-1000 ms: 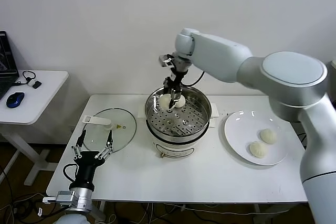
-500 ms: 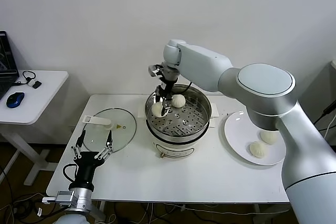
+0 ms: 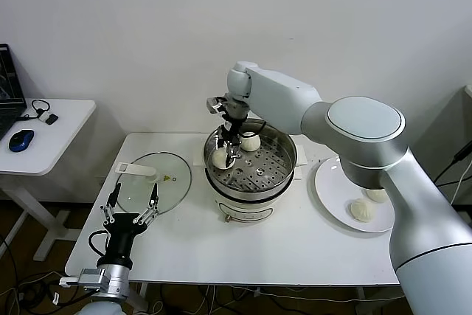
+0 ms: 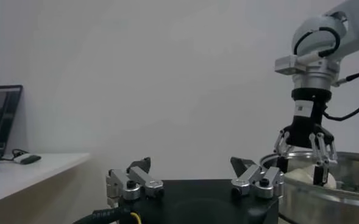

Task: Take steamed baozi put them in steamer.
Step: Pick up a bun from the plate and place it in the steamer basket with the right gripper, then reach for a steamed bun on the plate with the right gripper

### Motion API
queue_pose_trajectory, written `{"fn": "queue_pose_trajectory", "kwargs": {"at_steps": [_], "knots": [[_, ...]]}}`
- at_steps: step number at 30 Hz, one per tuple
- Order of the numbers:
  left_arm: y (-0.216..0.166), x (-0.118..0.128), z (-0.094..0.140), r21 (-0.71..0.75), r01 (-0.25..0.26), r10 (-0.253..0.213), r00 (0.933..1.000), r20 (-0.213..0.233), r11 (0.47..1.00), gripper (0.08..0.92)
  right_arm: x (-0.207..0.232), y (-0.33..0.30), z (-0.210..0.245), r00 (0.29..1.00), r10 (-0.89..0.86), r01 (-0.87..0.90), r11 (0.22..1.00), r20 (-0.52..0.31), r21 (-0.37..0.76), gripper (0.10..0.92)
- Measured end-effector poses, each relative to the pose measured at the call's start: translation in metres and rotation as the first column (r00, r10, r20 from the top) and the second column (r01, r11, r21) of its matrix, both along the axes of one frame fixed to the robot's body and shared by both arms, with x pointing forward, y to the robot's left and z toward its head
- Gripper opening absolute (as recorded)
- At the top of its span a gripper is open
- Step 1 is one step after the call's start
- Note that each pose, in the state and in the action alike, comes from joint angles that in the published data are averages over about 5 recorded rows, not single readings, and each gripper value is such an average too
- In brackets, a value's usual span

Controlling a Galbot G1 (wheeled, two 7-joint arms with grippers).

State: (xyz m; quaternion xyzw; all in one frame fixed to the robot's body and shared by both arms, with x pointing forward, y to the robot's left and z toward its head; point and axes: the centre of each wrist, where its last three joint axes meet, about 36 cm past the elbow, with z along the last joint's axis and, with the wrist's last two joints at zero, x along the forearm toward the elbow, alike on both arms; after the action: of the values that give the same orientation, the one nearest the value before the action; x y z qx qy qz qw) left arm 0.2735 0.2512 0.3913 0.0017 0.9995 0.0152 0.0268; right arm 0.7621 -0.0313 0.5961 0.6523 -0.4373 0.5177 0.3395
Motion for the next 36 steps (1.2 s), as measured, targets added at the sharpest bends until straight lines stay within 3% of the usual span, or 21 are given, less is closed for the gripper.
{"fn": "queue_pose_trajectory", "kwargs": {"at_steps": [9, 15, 20, 36], "knots": [[0.000, 0.000, 0.000, -0.002, 0.000, 0.000, 1.0000, -0.001, 1.000, 0.823, 0.000, -0.004, -0.005, 1.000, 0.005, -0.005, 1.000, 0.001, -0.015, 0.709], [0.000, 0.000, 0.000, -0.002, -0.001, 0.001, 1.0000, -0.001, 1.000, 0.823, 0.001, -0.007, -0.005, 1.000, 0.005, -0.005, 1.000, 0.004, -0.015, 0.809], [0.000, 0.000, 0.000, -0.002, -0.001, 0.001, 1.0000, -0.001, 1.000, 0.823, 0.002, -0.011, 0.001, 1.000, 0.002, -0.002, 1.000, 0.009, -0.007, 0.822], [-0.002, 0.000, 0.000, -0.004, 0.002, -0.002, 1.0000, 0.000, 1.000, 0.823, -0.007, -0.074, 0.078, 0.999, -0.023, 0.022, 1.000, 0.049, 0.022, 0.823]]}}
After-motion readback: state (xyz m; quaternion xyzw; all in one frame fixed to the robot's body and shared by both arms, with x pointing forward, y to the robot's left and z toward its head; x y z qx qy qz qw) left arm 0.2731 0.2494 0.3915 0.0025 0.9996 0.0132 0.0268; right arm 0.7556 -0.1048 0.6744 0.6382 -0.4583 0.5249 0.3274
